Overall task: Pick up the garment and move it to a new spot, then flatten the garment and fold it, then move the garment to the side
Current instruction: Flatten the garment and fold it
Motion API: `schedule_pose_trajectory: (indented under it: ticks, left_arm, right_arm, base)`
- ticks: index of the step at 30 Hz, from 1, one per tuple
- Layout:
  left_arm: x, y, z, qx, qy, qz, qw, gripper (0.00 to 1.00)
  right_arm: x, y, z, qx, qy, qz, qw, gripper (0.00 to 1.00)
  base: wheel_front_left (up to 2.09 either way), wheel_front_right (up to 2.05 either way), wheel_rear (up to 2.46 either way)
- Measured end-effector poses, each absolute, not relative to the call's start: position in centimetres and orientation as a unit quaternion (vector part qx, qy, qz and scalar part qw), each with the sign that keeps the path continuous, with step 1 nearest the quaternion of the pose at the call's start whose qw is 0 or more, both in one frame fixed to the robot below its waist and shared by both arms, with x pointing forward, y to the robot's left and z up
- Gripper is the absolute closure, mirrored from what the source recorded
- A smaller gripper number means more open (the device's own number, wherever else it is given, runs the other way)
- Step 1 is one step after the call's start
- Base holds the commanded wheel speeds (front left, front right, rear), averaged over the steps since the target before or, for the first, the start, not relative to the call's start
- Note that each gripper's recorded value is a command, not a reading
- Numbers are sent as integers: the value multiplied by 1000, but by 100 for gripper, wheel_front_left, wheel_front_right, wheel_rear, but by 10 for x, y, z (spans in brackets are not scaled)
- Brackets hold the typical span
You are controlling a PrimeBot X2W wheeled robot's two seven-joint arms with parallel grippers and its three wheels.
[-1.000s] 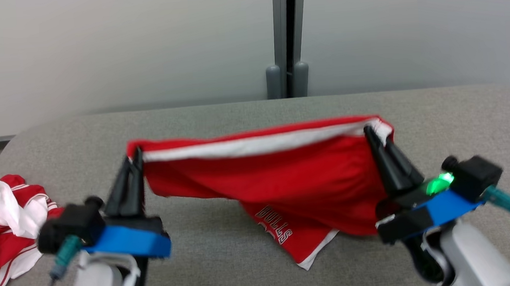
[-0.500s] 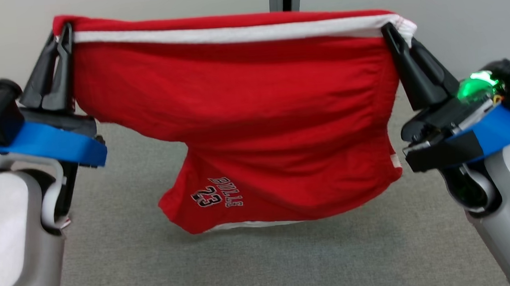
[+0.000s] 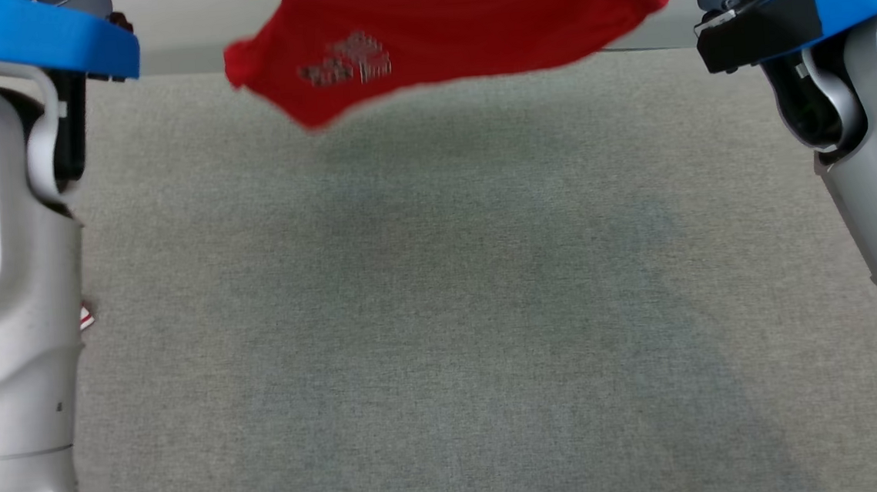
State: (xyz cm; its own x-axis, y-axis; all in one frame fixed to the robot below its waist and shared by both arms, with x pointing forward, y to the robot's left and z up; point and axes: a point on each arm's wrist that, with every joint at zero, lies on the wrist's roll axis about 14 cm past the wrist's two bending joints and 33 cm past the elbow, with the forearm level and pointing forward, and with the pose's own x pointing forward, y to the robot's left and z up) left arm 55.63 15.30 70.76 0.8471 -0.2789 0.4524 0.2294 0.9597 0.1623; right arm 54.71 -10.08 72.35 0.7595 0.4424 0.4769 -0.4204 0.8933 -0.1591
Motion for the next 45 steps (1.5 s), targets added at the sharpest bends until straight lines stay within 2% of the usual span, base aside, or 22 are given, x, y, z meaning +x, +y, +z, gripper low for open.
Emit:
schedule_pose_trajectory:
  ticks: [3, 7, 10, 15, 19, 21, 30, 36, 42, 45]
  left_arm:
    - [562, 156, 688, 37, -222, -126, 966, 100]
    - [553, 173, 618, -7, -142, -96, 985, 100]
    - [522, 182, 550, -38, -69, -73, 994, 100]
    - [435, 192, 440, -81, 71, -30, 994, 100]
    - [386, 193, 415, -106, 104, -4, 989, 100]
    - [348, 193, 396, -117, 134, 11, 984, 100]
    - [286, 187, 381, -109, 164, 10, 980, 100]
    - [305, 176, 402, -92, 128, -19, 987, 100]
    - [389, 152, 455, -44, 47, -100, 993, 100]
    - [435, 131, 469, -11, 40, -154, 987, 100]
  right_arm:
    - [553, -96, 713, -24, -253, 231, 939, 100]
    - [544, -94, 653, -31, -188, 239, 952, 100]
    - [522, -92, 601, -23, -129, 248, 960, 100]
    - [459, -86, 503, 24, -2, 256, 966, 100]
    - [422, -88, 480, 65, 31, 241, 968, 100]
    - [390, -86, 463, 81, 57, 239, 966, 100]
    - [308, -75, 436, 118, 110, 251, 954, 100]
    - [303, -79, 442, 147, 103, 236, 955, 100]
    - [344, -86, 459, 215, 77, 191, 955, 100]
    - [371, -93, 463, 257, 68, 162, 950, 100]
  base:
    - [0, 0, 0]
    - [0, 0, 0]
    - [0, 0, 0]
    - [0, 0, 0]
    - [0, 0, 0]
    - [0, 0, 0]
    - [0, 0, 0]
    - [0, 0, 0]
    - [0, 0, 0]
    - [0, 0, 0]
